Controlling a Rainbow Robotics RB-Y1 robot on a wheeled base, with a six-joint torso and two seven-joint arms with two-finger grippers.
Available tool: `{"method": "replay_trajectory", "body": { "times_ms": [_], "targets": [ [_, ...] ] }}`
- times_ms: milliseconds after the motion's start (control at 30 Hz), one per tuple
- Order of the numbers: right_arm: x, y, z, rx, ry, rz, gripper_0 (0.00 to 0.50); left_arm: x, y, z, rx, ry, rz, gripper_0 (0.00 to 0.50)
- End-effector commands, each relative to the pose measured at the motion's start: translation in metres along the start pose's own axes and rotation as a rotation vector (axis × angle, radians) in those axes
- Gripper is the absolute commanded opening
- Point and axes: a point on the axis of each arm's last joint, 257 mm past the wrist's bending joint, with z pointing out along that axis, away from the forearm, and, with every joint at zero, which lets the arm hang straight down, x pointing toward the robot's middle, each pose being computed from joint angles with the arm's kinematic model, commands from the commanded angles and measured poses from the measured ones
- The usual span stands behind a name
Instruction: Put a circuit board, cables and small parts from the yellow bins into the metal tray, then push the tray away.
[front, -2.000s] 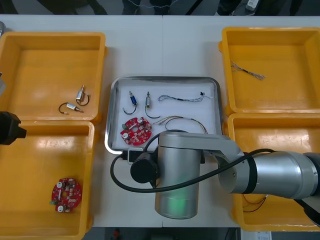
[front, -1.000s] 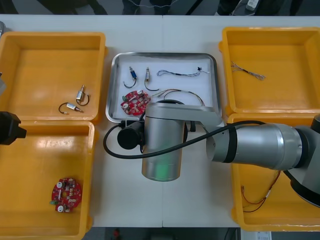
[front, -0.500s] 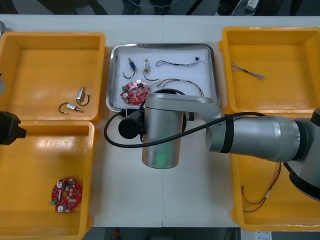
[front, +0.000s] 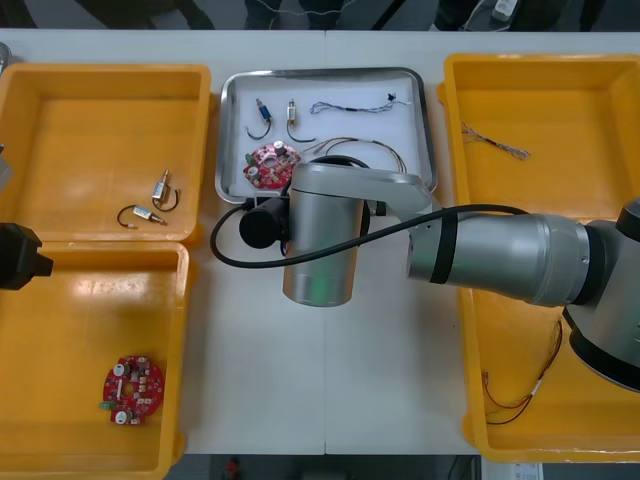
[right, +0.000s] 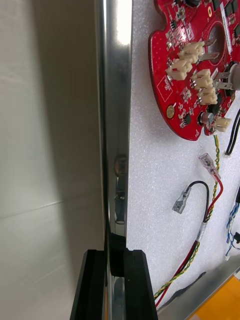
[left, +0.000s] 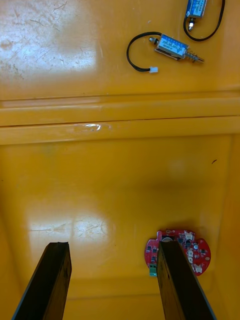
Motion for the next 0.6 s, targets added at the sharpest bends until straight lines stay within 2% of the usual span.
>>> {"method": "replay_trajectory", "body": {
  "times_ms": [33, 167, 433, 600],
  "targets": [
    [-0.032, -0.046, -0.014, 0.068, -0.060, 0.009, 0.000, -0.001, 0.013, -0.013, -0.039, -0.020, 0.005, 0.500],
    [-0.033, -0.055, -0.009, 0.070, -0.060, 0.027, 0.000, -0.001, 0.013, -0.013, -0.039, -0.020, 0.005, 0.500],
    [-0.036, -0.071, 0.001, 0.093, -0.089, 0.046, 0.000, -0.001, 0.013, -0.013, -0.039, -0.020, 0.005, 0.500],
    [-0.032, -0.079, 0.008, 0.115, -0.086, 0.053, 0.000, -0.001, 0.013, -0.013, -0.039, -0.020, 0.005, 0.500]
  ]
}}
